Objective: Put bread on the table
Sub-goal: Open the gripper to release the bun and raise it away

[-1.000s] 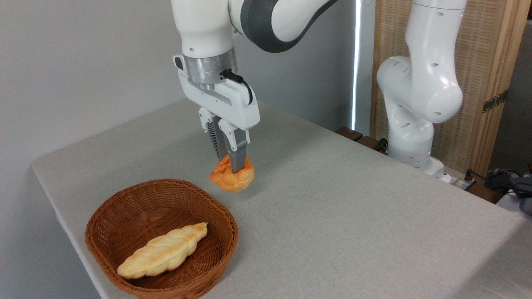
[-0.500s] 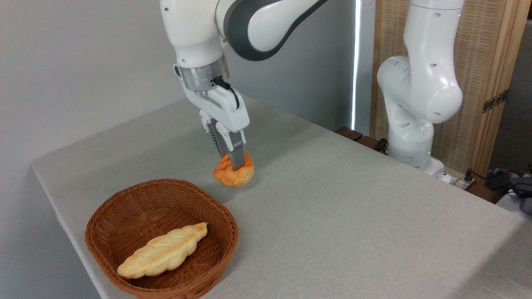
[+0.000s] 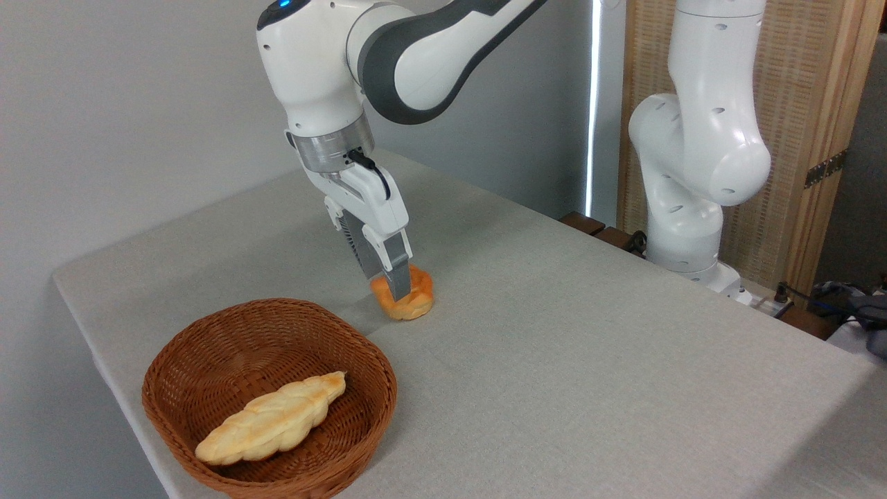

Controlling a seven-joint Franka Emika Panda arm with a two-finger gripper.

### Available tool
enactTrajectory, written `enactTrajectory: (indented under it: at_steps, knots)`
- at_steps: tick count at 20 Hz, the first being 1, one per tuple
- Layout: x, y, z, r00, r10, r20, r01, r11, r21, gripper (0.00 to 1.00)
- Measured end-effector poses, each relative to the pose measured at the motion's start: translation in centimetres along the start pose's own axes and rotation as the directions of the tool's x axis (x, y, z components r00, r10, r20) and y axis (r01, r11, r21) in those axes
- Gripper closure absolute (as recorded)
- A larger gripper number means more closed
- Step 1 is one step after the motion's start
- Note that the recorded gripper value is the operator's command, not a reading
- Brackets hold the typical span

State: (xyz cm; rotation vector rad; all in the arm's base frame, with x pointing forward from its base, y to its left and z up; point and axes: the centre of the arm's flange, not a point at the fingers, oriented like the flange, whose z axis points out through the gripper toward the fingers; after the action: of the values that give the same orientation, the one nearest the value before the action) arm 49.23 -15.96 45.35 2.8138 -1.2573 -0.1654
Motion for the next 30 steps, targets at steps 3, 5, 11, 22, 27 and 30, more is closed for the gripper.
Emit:
enactTrajectory:
  at_steps: [3, 5, 11, 22, 27, 30]
  knots:
    - [0.0, 0.0, 0.0, 1.000, -0.001, -0.001, 0.001, 1.000, 0.001, 0.00]
    - [0.0, -0.1, -0.1, 1.000, -0.001, -0.003, 0.001, 1.000, 0.002, 0.00]
    - [0.4, -1.2, -2.6, 0.998, -0.013, -0.068, 0.016, 0.999, 0.038, 0.00]
    - [-2.7, -7.8, -7.6, 0.972, -0.132, -0.195, 0.150, 0.985, 0.086, 0.00]
    - [-3.3, -9.3, -8.0, 0.965, -0.153, -0.212, 0.177, 0.979, 0.100, 0.00]
    - [-3.4, -9.5, -8.3, 0.967, -0.148, -0.207, 0.175, 0.977, 0.118, 0.00]
